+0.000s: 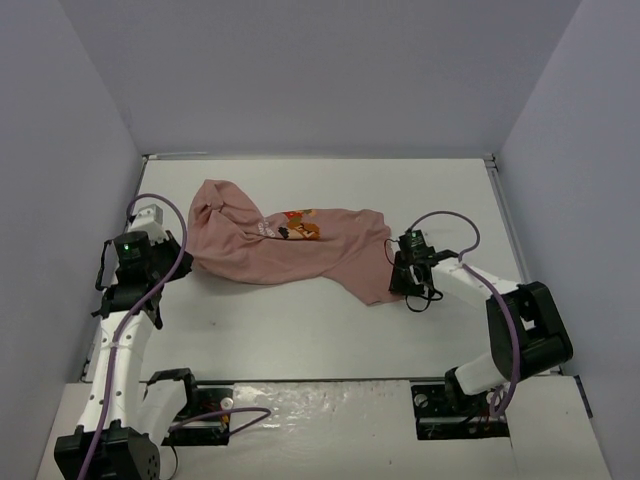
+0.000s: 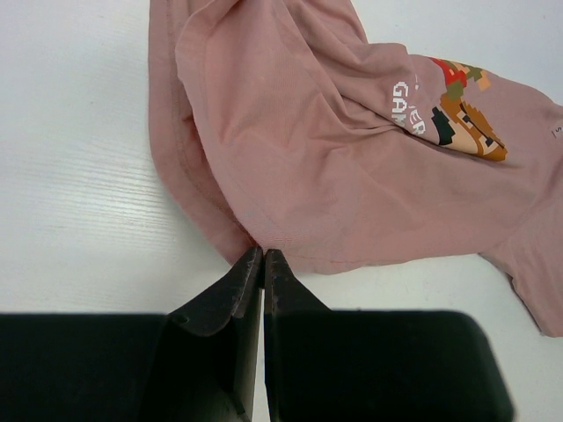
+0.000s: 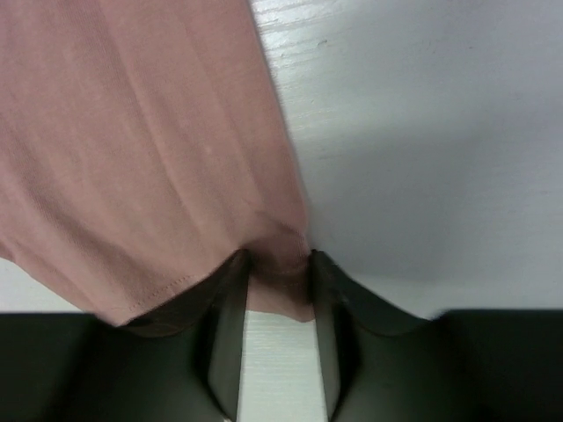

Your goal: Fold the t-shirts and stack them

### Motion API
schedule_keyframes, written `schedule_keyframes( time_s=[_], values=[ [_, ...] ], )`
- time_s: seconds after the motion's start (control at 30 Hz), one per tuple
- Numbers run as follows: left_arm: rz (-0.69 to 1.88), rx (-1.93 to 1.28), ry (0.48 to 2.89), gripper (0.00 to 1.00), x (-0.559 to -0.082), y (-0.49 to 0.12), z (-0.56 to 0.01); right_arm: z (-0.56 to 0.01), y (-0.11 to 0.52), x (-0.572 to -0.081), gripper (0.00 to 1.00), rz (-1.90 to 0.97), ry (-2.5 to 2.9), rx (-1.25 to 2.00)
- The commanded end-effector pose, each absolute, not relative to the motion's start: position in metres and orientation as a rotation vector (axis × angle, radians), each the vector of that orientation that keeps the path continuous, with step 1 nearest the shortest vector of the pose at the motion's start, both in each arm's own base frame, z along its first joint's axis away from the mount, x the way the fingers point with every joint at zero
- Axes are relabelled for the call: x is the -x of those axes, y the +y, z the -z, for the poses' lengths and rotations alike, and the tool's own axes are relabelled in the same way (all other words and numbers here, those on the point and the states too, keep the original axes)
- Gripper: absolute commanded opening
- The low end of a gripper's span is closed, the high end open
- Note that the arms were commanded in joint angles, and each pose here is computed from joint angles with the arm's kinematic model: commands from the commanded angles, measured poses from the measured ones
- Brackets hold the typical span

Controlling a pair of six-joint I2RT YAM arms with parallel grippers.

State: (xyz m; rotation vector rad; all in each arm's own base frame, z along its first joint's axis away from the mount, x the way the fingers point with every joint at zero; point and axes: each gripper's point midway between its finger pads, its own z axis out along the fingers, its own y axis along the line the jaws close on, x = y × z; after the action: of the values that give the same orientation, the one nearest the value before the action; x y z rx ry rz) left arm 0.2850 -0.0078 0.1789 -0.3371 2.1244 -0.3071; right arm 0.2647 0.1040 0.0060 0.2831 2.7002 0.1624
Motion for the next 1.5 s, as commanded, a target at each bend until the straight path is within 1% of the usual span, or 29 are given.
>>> schedule_keyframes(
  time_s=[0.0, 0.07, 0.1, 0.17, 0.27, 0.4, 0.5, 0.57, 0.6, 0.63, 0.67, 0.7, 0.8, 0.9, 1.03, 1.13, 1.2, 1.27, 1.37, 1.47],
  values=[
    [0.318, 0.322, 2.051, 0.0, -0.292, -0.008, -0.199, 0.002, 0.099, -0.25, 0.15, -0.1, 2.748, -0.315],
    [0.313, 0.324, 2.047, 0.0, -0.293, -0.007, -0.2, -0.005, 0.099, -0.255, 0.03, -0.106, 2.72, -0.31],
    [0.306, 0.325, 2.038, 0.0, -0.293, -0.006, -0.202, -0.014, 0.101, -0.263, 0.01, -0.116, 2.692, -0.304],
    [0.288, 0.326, 1.993, 0.0, -0.297, -0.002, -0.219, -0.038, 0.104, -0.278, 0.0, -0.132, 2.633, -0.277],
    [0.259, 0.331, 1.902, 0.0, -0.302, 0.004, -0.264, -0.098, 0.103, -0.312, 0.0, -0.133, 2.511, -0.251],
    [0.223, 0.345, 1.769, 0.0, -0.306, 0.013, -0.353, -0.219, 0.099, -0.358, 0.0, -0.145, 2.292, -0.217],
    [0.238, 0.324, 1.565, 0.0, -0.298, 0.013, -0.453, -0.355, 0.089, -0.385, 0.0, -0.15, 2.036, -0.198],
    [0.226, 0.334, 1.476, 0.0, -0.289, 0.016, -0.496, -0.41, 0.078, -0.389, 0.0, -0.144, 1.936, -0.204],
    [0.217, 0.331, 1.428, 0.0, -0.282, 0.018, -0.522, -0.455, 0.072, -0.386, 0.0, -0.157, 1.835, -0.204],
    [0.201, 0.341, 1.423, 0.0, -0.278, 0.02, -0.529, -0.486, 0.066, -0.38, 0.0, -0.164, 1.765, -0.207],
    [0.186, 0.344, 1.403, 0.0, -0.272, 0.022, -0.543, -0.483, 0.063, -0.381, 0.0, -0.143, 1.773, -0.2],
    [0.165, 0.349, 1.369, 0.0, -0.262, 0.025, -0.563, -0.513, 0.057, -0.371, 0.0, -0.14, 1.699, -0.194],
    [0.129, 0.346, 1.267, 0.0, -0.232, 0.028, -0.605, -0.573, 0.04, -0.337, 0.0, -0.123, 1.532, -0.2],
    [0.12, 0.336, 1.14, 0.0, -0.188, 0.026, -0.643, -0.602, 0.026, -0.308, 0.0, -0.097, 1.441, -0.209],
    [0.149, 0.275, 1.027, 0.0, -0.145, 0.013, -0.673, -0.629, 0.012, -0.268, 0.0, -0.096, 1.345, -0.222],
    [0.168, 0.196, 0.982, 0.0, -0.132, 0.001, -0.685, -0.645, 0.009, -0.252, 0.0, -0.1, 1.284, -0.212],
    [0.181, 0.165, 0.983, 0.0, -0.136, -0.004, -0.686, -0.652, 0.01, -0.251, 0.0, -0.101, 1.263, -0.198],
    [0.188, 0.169, 1.006, 0.0, -0.146, -0.004, -0.682, -0.65, 0.011, -0.259, 0.0, -0.092, 1.269, -0.2],
    [0.189, 0.195, 1.096, 0.0, -0.186, 0.002, -0.658, -0.641, 0.02, -0.283, 0.0, -0.085, 1.306, -0.173],
    [0.19, 0.21, 1.161, 0.0, -0.216, 0.006, -0.641, -0.628, 0.031, -0.312, 0.0, -0.085, 1.352, -0.145]
  ],
)
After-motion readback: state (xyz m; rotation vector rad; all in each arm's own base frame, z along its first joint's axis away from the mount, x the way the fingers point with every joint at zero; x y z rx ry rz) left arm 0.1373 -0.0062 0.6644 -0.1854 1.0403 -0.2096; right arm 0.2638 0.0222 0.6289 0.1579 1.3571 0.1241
